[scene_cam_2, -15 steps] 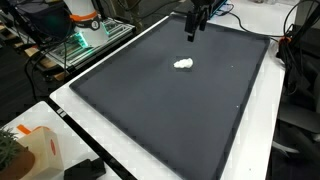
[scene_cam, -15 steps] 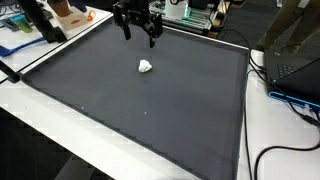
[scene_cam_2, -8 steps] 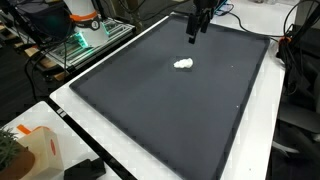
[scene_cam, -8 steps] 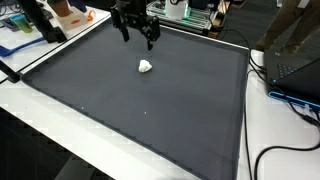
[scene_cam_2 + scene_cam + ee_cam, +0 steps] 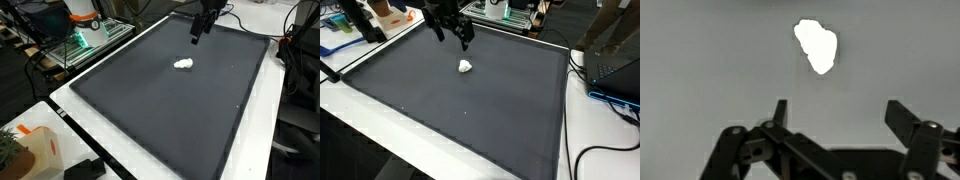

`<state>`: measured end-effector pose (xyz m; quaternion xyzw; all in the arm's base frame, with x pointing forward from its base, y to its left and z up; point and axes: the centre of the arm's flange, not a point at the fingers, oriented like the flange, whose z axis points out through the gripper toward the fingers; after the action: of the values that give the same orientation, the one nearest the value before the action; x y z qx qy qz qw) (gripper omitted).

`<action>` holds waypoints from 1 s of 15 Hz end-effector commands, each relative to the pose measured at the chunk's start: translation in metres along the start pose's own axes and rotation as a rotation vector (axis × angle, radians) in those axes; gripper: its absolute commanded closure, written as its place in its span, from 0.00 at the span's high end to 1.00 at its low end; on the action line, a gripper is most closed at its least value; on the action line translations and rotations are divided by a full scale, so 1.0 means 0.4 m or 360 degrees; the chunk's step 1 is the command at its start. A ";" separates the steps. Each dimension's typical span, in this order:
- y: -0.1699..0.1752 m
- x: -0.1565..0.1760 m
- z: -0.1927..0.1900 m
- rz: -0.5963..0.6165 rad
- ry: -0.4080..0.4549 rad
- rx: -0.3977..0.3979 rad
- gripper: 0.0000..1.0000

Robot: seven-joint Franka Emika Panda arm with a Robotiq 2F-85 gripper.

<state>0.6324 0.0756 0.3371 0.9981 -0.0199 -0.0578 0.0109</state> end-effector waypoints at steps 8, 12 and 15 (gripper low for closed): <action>0.031 0.165 0.055 0.0035 -0.0296 -0.0005 1.00; 0.035 0.208 0.073 0.0037 -0.0402 -0.0008 1.00; 0.034 0.239 0.086 0.0037 -0.0467 -0.0012 1.00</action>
<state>0.6927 0.0583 0.2988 0.9831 -0.0345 -0.1785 0.0236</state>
